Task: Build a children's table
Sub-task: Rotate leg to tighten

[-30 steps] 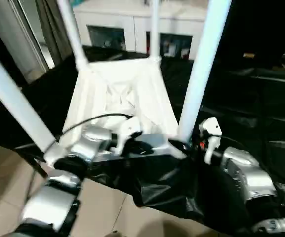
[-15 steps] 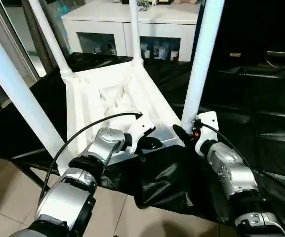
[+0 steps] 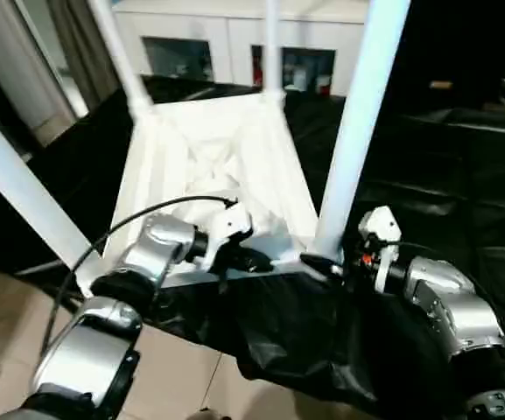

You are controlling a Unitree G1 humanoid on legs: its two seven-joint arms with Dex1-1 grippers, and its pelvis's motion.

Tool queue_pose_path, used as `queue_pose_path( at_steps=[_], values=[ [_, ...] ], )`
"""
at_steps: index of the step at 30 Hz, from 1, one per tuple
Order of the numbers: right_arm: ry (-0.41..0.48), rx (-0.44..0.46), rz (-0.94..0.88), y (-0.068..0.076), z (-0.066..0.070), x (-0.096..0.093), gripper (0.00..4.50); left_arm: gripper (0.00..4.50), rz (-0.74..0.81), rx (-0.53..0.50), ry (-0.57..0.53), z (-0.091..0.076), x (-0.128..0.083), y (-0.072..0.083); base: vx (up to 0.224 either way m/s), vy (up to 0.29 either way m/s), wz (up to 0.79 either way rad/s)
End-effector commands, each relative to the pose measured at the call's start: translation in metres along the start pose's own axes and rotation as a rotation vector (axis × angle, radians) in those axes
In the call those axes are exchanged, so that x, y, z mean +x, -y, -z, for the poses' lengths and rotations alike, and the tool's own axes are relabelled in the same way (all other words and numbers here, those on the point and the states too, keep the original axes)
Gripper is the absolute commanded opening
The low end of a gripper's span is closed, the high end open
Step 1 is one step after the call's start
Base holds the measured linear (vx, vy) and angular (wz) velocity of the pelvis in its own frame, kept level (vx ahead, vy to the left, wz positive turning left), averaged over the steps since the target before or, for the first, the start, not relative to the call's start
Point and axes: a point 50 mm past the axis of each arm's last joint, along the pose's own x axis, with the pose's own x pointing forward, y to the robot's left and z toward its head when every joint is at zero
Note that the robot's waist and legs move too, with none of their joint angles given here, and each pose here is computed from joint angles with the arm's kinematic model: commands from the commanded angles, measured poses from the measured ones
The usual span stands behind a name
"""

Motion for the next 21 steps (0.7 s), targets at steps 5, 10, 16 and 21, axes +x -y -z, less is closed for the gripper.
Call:
queue_pose_path(
  at_steps=[5,10,16,21],
  values=[
    [-0.057,0.013,-0.109,-0.006,0.009,0.001,3.59,0.00,0.118,0.000,-0.004,0.003,-0.002,0.011,0.000,0.000,0.00],
    [-0.066,0.023,-0.156,-0.008,0.009,0.003,3.09,0.00,0.107,-0.007,0.007,0.006,-0.002,0.013,0.000,0.000,0.00],
    [-0.071,0.036,-0.185,-0.008,0.011,0.004,2.69,0.00,0.094,-0.012,0.020,0.006,-0.002,0.015,0.000,0.000,0.00],
    [-0.077,0.055,-0.094,-0.007,0.018,0.011,2.59,0.00,0.036,-0.017,0.033,0.005,0.002,0.014,0.000,0.000,0.00]
  ],
)
